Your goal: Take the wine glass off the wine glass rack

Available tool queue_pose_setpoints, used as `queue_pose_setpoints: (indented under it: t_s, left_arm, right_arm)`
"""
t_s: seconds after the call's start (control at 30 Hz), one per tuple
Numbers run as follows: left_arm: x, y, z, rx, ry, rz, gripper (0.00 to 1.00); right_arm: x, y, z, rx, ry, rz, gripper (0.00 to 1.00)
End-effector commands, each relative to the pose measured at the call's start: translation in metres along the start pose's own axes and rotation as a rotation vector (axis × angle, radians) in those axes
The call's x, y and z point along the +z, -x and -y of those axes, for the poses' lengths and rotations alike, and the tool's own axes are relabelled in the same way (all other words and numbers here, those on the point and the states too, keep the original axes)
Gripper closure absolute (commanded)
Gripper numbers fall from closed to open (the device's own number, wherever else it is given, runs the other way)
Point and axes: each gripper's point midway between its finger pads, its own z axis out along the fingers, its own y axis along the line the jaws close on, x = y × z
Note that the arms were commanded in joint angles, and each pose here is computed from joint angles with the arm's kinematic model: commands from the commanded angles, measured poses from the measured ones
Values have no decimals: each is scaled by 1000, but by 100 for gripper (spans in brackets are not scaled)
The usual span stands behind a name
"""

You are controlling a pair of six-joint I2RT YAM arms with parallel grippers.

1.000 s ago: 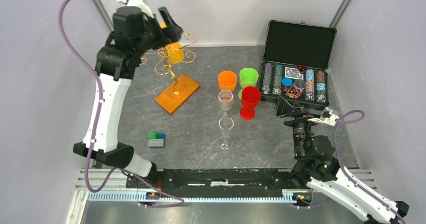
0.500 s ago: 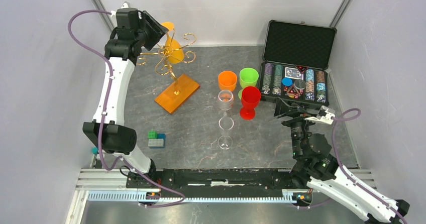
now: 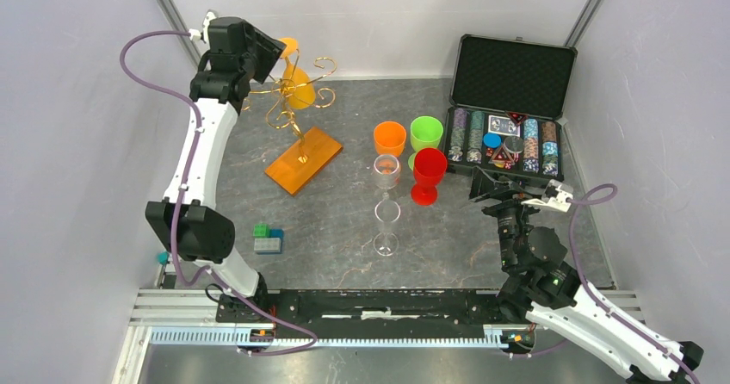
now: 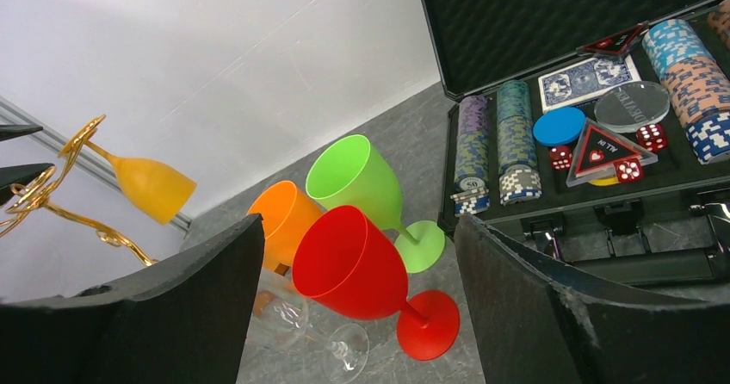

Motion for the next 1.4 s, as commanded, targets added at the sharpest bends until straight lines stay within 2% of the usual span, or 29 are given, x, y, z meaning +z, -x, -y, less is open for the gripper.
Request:
queue_pose_setpoints:
  t_s: [0.0,0.17,0.3,0.5,0.77,0.97,1.03,1.27,1.37]
  left_arm:
    - [12,8,1,-71,7,64,41]
    - [20,6,-3,-89,19,65,45]
    - [26,8,1,-89,-8,78,59]
    - [29,6,1,-57,-15,73,74]
    - [18,13,2,25,-5,105,77]
    - [16,11,4,54,-8,101,94]
    - [16,10,5,64,-10,101,94]
    - [13,10,6,108,-1,101,69]
    - [9,14,7,114,2,116,66]
  right_arm:
    - [0,15,-6,39,-3,20,15]
    - [-1,15,-6,39,-5,18,15]
    - [-1,15,-4,41,-9,19,15]
    - [-2,17,-3,44,-12,22,15]
    - [-1,16,-3,43,-15,22,15]
    - [-1,13,-2,47,-16,16,15]
    - [-1,12,-3,45,-13,14,15]
    - [-1,12,-2,46,-15,16,15]
    - [-1,12,-2,45,-15,14,15]
